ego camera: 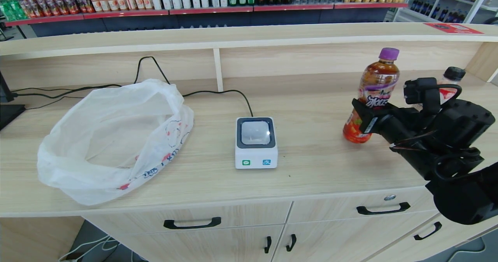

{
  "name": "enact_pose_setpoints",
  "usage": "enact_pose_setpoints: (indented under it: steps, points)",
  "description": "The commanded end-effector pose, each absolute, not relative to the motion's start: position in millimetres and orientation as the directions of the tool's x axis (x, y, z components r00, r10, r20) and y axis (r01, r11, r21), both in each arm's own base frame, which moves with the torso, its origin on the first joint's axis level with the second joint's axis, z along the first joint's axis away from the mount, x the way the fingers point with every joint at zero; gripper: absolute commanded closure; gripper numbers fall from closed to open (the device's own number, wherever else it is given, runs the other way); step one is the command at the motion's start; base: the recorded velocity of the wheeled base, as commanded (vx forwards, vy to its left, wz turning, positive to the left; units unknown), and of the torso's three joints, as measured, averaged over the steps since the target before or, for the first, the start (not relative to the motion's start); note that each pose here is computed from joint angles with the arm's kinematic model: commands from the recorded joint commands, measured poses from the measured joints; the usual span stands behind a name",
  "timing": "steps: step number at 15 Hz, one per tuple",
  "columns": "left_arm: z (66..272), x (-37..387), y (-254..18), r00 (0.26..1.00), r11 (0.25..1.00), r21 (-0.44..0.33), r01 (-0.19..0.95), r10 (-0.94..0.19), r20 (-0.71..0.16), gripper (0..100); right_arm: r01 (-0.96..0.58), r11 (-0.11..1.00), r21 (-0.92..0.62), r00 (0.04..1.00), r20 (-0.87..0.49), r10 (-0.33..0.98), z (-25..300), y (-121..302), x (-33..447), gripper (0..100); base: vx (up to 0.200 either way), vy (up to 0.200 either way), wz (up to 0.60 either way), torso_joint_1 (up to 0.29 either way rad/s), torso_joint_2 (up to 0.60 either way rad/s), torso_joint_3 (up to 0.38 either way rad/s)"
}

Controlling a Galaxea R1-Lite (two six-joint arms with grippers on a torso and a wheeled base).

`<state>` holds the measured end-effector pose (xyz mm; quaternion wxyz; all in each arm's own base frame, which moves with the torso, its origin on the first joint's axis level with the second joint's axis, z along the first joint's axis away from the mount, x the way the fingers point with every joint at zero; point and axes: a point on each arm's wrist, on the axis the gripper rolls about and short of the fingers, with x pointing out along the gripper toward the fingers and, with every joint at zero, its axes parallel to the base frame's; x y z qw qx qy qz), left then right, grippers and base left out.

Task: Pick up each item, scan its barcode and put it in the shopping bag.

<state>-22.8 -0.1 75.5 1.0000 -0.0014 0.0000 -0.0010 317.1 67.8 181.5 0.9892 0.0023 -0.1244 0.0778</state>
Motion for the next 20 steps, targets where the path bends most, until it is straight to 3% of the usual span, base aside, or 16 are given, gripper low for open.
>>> enact_pose_setpoints:
  steps: [1, 15, 20]
  points:
    - [75.5, -22.8, -0.1, 1.0, 1.0, -0.003, 0.002, -0.002, 0.0, 100, -0.155, 0.988, -0.013, 0.95, 0.272, 0.152, 189.8, 66.9, 312.4, 100, 0.0, 0.0, 0.0, 0.0, 0.0, 0.0]
    - [75.5, -22.8, -0.1, 1.0, 1.0, -0.003, 0.002, -0.002, 0.0, 100, -0.224, 0.975, -0.01, 0.908, 0.362, 0.212, 221.8, 76.8, 267.5, 100, 0.0, 0.0, 0.0, 0.0, 0.0, 0.0]
    - [75.5, -22.8, -0.1, 1.0, 1.0, -0.003, 0.002, -0.002, 0.0, 100, -0.378, 0.921, -0.096, 0.846, 0.37, 0.385, 225.3, 80.8, 232.0, 100, 0.0, 0.0, 0.0, 0.0, 0.0, 0.0]
